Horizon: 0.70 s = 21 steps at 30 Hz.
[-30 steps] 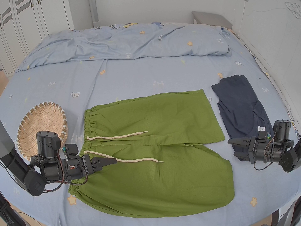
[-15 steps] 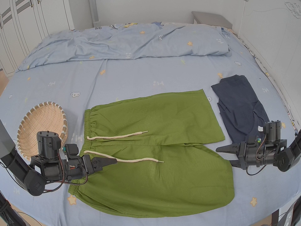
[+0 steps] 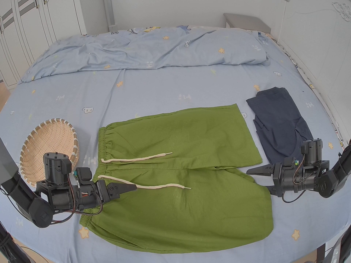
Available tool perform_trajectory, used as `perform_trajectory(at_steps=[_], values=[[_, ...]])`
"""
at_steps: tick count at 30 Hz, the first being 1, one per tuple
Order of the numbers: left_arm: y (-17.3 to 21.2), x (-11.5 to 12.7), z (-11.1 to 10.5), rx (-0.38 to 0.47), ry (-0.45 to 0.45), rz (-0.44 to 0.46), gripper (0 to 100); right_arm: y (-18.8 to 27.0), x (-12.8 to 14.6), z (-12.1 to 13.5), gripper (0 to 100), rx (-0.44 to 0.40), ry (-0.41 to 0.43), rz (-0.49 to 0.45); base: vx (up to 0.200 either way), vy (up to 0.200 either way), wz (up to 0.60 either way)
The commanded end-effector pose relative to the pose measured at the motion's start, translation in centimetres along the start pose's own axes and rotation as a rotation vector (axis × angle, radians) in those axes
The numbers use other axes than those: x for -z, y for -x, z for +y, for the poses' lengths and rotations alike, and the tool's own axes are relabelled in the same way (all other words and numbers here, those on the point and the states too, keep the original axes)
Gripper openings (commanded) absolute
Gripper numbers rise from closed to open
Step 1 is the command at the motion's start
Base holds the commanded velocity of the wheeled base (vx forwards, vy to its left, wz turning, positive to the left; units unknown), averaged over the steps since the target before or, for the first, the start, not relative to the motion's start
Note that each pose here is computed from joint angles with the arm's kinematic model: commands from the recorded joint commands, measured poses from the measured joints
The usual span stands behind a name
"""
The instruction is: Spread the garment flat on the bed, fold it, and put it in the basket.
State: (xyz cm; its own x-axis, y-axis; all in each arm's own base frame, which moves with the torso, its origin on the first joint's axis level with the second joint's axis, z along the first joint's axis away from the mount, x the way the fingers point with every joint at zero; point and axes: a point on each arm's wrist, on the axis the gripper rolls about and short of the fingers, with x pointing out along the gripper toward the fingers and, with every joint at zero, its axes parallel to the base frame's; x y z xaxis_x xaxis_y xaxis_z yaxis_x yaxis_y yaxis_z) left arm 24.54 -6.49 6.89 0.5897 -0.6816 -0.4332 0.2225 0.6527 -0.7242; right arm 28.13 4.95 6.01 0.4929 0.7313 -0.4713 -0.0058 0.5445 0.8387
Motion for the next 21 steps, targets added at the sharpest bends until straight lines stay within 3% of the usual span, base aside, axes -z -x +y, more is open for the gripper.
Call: perform_trajectory(at_steps=[1, 15, 20, 21], values=[[-0.2, 0.0, 0.2, -0.001, 0.002, 0.003, 100, -0.3, -0.1, -0.3, 0, 0.006, -0.008, 0.005, 0.000, 0.000, 0.00], [-0.9, 0.5, 1.1, -0.010, 0.007, 0.010, 100, 1.1, -1.0, -1.0, 0, 0.018, -0.006, -0.058, 0.000, 0.000, 0.00], [-1.1, 0.6, 1.4, -0.018, 0.012, 0.020, 100, 1.6, -0.8, -0.6, 0, 0.022, 0.068, -0.072, 0.000, 0.000, 0.00], [-1.2, 0.7, 1.5, -0.019, -0.003, 0.021, 100, 1.8, -0.4, -0.8, 0, 0.030, 0.126, -0.071, 0.000, 0.000, 0.00]])
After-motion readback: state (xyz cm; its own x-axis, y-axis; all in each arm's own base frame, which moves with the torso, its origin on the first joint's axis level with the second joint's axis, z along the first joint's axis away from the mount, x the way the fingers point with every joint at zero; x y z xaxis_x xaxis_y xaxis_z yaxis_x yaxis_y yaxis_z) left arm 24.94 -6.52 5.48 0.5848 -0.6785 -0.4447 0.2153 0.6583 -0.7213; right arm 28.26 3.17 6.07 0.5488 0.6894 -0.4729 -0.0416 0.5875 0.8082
